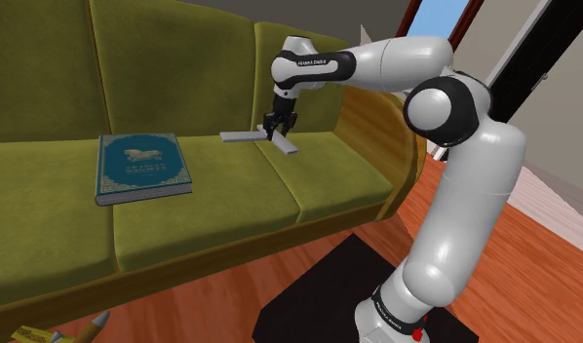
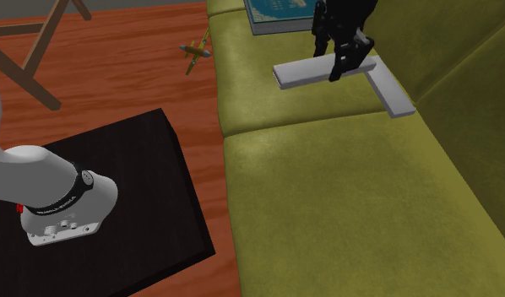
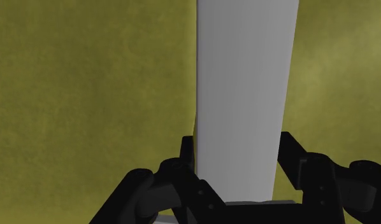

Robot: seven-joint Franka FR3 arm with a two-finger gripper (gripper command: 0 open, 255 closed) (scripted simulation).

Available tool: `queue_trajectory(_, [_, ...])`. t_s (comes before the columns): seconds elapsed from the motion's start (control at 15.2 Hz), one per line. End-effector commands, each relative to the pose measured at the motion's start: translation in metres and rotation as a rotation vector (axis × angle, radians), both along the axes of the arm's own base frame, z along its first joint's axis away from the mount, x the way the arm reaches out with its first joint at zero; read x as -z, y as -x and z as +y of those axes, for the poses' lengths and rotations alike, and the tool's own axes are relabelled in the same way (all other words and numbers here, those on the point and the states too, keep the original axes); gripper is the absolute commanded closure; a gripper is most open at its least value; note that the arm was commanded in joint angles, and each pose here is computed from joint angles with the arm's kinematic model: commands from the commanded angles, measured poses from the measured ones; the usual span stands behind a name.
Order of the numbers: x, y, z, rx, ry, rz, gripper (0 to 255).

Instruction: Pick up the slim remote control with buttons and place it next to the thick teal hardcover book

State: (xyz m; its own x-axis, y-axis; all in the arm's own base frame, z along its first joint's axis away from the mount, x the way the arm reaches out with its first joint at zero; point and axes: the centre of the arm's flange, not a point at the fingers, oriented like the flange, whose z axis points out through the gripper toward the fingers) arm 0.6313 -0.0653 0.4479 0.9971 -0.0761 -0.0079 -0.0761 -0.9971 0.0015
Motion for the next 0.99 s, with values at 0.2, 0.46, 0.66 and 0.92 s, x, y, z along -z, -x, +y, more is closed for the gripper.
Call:
queue_trajectory(0.2, [0.002,0.008,0.068,0.001,0.0,0.0,255])
queue_trajectory(0.46, [0.002,0.013,0.121,0.001,0.0,0.0,255])
queue_trajectory(0.66, [0.002,0.017,0.16,0.001,0.0,0.0,255])
queue_trajectory(0.92, [0.002,0.022,0.213,0.001,0.0,0.0,255])
